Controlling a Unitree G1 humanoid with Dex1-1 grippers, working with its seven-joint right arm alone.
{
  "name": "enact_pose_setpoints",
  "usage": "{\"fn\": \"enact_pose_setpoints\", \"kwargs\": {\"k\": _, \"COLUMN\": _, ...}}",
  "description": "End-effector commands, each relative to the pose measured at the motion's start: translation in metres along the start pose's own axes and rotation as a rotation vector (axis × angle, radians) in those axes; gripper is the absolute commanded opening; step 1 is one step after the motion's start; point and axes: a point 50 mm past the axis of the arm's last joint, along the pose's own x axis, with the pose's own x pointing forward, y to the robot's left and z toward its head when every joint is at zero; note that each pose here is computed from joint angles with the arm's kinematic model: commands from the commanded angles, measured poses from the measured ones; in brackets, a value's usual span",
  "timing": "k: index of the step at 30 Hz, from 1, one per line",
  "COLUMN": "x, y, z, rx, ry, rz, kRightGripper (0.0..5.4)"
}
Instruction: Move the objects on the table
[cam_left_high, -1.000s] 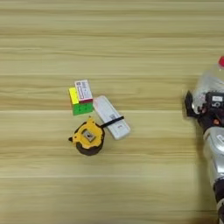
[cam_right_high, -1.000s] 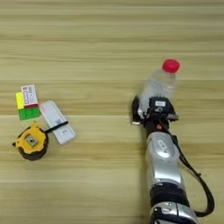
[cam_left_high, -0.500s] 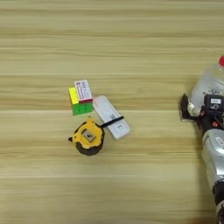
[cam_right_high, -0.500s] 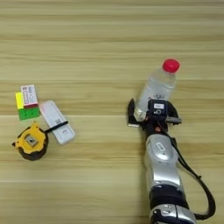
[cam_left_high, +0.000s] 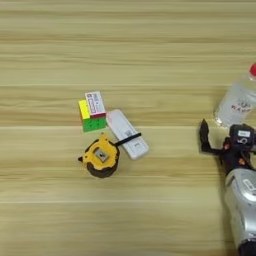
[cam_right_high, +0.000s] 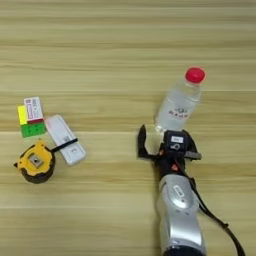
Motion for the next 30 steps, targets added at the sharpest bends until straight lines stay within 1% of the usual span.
{"fn": "enact_pose_setpoints", "kwargs": {"k": 1, "x": -0.008, "y": 0.012, "z": 0.012, "rx": 0.022, "ry": -0.048, "rz": 0.034, "kRightGripper": 5.37}}
{"fn": "enact_pose_setpoints", "kwargs": {"k": 8, "x": -0.039, "y": 0.026, "z": 0.012, "rx": 0.044, "ry": -0.043, "rz": 0.077, "kRightGripper": 5.37}}
{"fn": "enact_pose_setpoints", "kwargs": {"k": 13, "x": -0.057, "y": 0.035, "z": 0.017, "rx": 0.025, "ry": -0.063, "rz": 0.108, "kRightGripper": 5.37}}
{"fn": "enact_pose_setpoints", "kwargs": {"k": 16, "x": -0.067, "y": 0.044, "z": 0.026, "rx": 0.000, "ry": -0.104, "rz": 0.145, "kRightGripper": 5.37}}
{"fn": "enact_pose_setpoints", "kwargs": {"k": 18, "x": -0.072, "y": 0.050, "z": 0.035, "rx": -0.030, "ry": -0.147, "rz": 0.177, "kRightGripper": 5.37}}
{"fn": "enact_pose_setpoints", "kwargs": {"k": 20, "x": -0.076, "y": 0.055, "z": 0.049, "rx": -0.071, "ry": -0.200, "rz": 0.219, "kRightGripper": 5.37}}
{"fn": "enact_pose_setpoints", "kwargs": {"k": 23, "x": -0.079, "y": 0.059, "z": 0.066, "rx": -0.094, "ry": -0.246, "rz": 0.268, "kRightGripper": 5.37}}
{"fn": "enact_pose_setpoints", "kwargs": {"k": 26, "x": -0.080, "y": 0.063, "z": 0.074, "rx": -0.073, "ry": -0.246, "rz": 0.311, "kRightGripper": 5.37}}
{"fn": "enact_pose_setpoints", "kwargs": {"k": 28, "x": -0.078, "y": 0.066, "z": 0.074, "rx": -0.036, "ry": -0.222, "rz": 0.343, "kRightGripper": 5.37}}
{"fn": "enact_pose_setpoints", "kwargs": {"k": 30, "x": -0.077, "y": 0.070, "z": 0.074, "rx": -0.014, "ry": -0.205, "rz": 0.376, "kRightGripper": 5.37}}
